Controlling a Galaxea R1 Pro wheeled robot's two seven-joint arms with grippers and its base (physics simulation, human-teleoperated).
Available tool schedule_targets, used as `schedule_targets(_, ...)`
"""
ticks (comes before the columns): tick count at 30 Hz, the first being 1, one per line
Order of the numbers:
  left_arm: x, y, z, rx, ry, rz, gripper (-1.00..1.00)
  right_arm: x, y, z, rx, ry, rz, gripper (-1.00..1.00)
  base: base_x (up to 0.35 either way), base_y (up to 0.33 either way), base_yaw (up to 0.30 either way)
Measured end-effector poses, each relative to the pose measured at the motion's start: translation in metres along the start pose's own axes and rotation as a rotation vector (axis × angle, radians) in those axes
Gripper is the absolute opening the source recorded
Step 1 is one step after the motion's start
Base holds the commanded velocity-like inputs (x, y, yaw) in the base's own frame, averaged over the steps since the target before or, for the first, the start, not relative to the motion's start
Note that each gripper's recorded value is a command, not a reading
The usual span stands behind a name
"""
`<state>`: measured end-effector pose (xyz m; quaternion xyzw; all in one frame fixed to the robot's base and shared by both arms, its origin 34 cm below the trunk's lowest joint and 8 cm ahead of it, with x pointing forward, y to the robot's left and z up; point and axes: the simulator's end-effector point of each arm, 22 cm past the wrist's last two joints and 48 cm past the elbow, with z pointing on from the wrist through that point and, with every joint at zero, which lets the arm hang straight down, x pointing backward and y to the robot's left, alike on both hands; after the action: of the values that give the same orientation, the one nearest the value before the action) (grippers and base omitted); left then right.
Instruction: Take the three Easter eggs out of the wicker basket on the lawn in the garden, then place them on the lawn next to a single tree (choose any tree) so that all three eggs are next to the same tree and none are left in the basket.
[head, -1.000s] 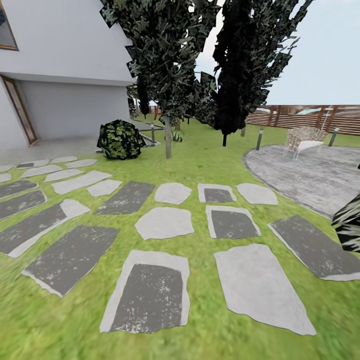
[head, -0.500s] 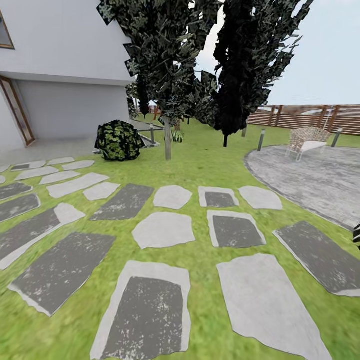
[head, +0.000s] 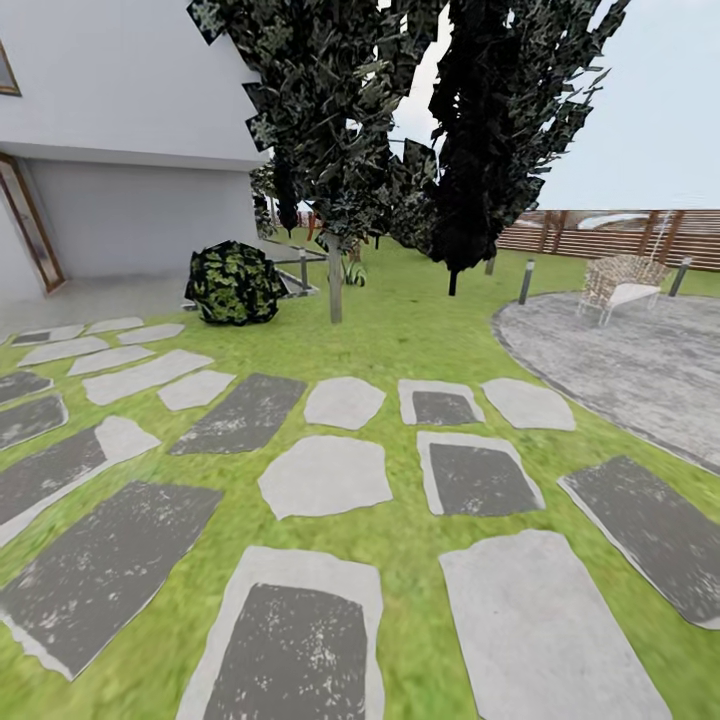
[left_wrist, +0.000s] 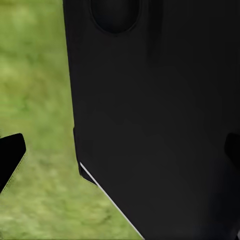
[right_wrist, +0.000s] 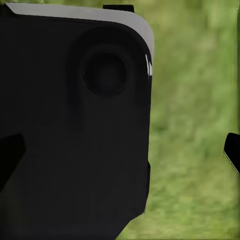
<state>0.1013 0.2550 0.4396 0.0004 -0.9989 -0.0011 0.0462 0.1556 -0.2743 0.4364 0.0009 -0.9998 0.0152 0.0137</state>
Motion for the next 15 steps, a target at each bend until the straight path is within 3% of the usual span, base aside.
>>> schedule_targets(5, 0.0001, 0.0, 0.0, 0.0, 0.0, 0.0, 1.0, 0.0, 0.0, 0.0, 0.0, 0.0, 0.0, 1.0, 0.342, 0.0, -0.014)
schedule_targets(11, 0.0001, 0.0, 0.0, 0.0, 0.001, 0.0, 1.0, 0.0001, 0.0, 0.0, 0.0, 0.0, 0.0, 1.0, 0.342, 0.0, -0.198)
schedule_targets(15, 0.0001, 0.0, 0.0, 0.0, 0.001, 0.0, 1.0, 0.0, 0.0, 0.0, 0.0, 0.0, 0.001, 1.0, 0.342, 0.0, -0.085)
